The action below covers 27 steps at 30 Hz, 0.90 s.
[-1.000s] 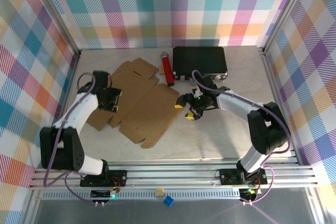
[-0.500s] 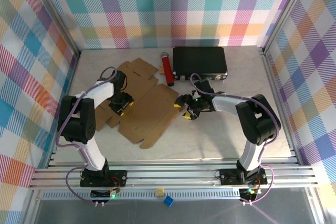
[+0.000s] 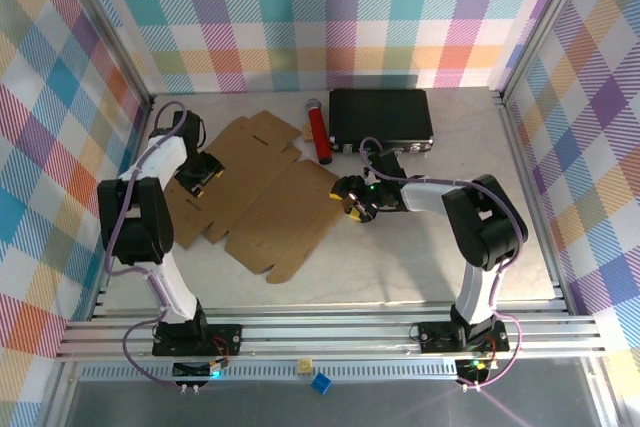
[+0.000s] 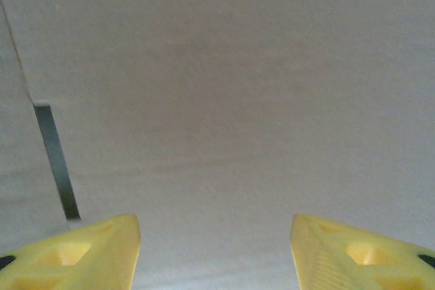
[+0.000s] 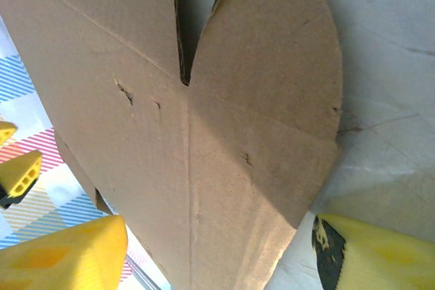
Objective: Fold the paper box
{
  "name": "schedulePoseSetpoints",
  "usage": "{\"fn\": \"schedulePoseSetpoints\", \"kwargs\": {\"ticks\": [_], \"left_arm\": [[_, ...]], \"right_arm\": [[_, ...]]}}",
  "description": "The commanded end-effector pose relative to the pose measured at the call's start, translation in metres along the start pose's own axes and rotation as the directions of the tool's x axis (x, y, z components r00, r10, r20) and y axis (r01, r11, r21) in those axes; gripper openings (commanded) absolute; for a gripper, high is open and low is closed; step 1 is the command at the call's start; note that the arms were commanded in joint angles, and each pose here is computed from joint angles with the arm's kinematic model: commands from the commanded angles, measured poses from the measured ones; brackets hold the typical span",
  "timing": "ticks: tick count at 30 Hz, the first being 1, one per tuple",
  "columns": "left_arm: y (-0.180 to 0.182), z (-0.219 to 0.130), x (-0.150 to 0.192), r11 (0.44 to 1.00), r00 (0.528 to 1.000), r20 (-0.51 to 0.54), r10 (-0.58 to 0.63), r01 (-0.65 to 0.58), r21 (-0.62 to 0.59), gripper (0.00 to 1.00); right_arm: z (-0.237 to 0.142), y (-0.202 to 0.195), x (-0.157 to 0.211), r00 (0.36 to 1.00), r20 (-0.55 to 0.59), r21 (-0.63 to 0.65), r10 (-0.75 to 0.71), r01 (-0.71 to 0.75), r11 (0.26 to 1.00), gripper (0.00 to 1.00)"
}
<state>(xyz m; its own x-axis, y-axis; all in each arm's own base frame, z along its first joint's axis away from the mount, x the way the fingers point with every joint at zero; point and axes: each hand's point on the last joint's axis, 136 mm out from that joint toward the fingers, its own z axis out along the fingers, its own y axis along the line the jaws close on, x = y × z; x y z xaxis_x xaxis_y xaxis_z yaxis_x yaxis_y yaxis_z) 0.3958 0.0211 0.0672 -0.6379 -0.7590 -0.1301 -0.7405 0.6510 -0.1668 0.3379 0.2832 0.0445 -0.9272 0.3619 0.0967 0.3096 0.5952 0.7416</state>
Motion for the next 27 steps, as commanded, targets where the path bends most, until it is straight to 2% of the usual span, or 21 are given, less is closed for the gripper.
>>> {"fn": "schedulePoseSetpoints", "kwargs": {"ticks": [1,5,10,16,21,23,24,25,27], "left_arm": [[0.018,0.032,0.025,0.992,0.986,-0.15,0.075,-0.089,-0.09,0.59],[0.03,0.052,0.037,0.985,0.978,-0.194,0.081,-0.108,-0.133,0.59],[0.038,0.061,0.045,0.98,0.973,-0.214,0.09,-0.124,-0.155,0.58],[0.036,0.06,0.043,0.98,0.973,-0.211,0.097,-0.13,-0.152,0.58],[0.03,0.055,0.038,0.982,0.976,-0.195,0.099,-0.127,-0.138,0.58],[0.024,0.043,0.033,0.986,0.98,-0.172,0.097,-0.118,-0.12,0.59],[0.02,0.03,0.027,0.988,0.985,-0.144,0.095,-0.11,-0.105,0.6],[0.015,0.017,0.022,0.991,0.989,-0.114,0.09,-0.101,-0.09,0.62],[0.005,-0.024,0.006,0.997,0.998,-0.017,0.064,-0.065,-0.049,0.65]], "right_arm": [[0.01,0.011,-0.008,0.999,0.02,-0.03,-0.037,0.038,0.999,0.72],[0.013,0.017,-0.008,0.998,0.018,-0.058,-0.053,0.054,0.997,0.72],[0.01,0.034,-0.006,0.996,0.021,-0.151,-0.083,0.086,0.985,0.69],[0.006,0.057,-0.003,0.996,0.015,-0.245,-0.086,0.087,0.966,0.57],[-0.007,0.069,0.011,0.995,0.017,-0.232,-0.094,0.095,0.968,0.4],[-0.013,0.067,0.016,0.996,0.024,-0.193,-0.087,0.09,0.977,0.23],[-0.016,0.067,0.018,0.996,0.035,-0.176,-0.082,0.087,0.981,0.1],[-0.022,0.071,0.018,0.995,0.049,-0.178,-0.083,0.091,0.98,0.04],[-0.037,0.092,0.019,0.991,0.084,-0.195,-0.103,0.117,0.974,0.0]]}}
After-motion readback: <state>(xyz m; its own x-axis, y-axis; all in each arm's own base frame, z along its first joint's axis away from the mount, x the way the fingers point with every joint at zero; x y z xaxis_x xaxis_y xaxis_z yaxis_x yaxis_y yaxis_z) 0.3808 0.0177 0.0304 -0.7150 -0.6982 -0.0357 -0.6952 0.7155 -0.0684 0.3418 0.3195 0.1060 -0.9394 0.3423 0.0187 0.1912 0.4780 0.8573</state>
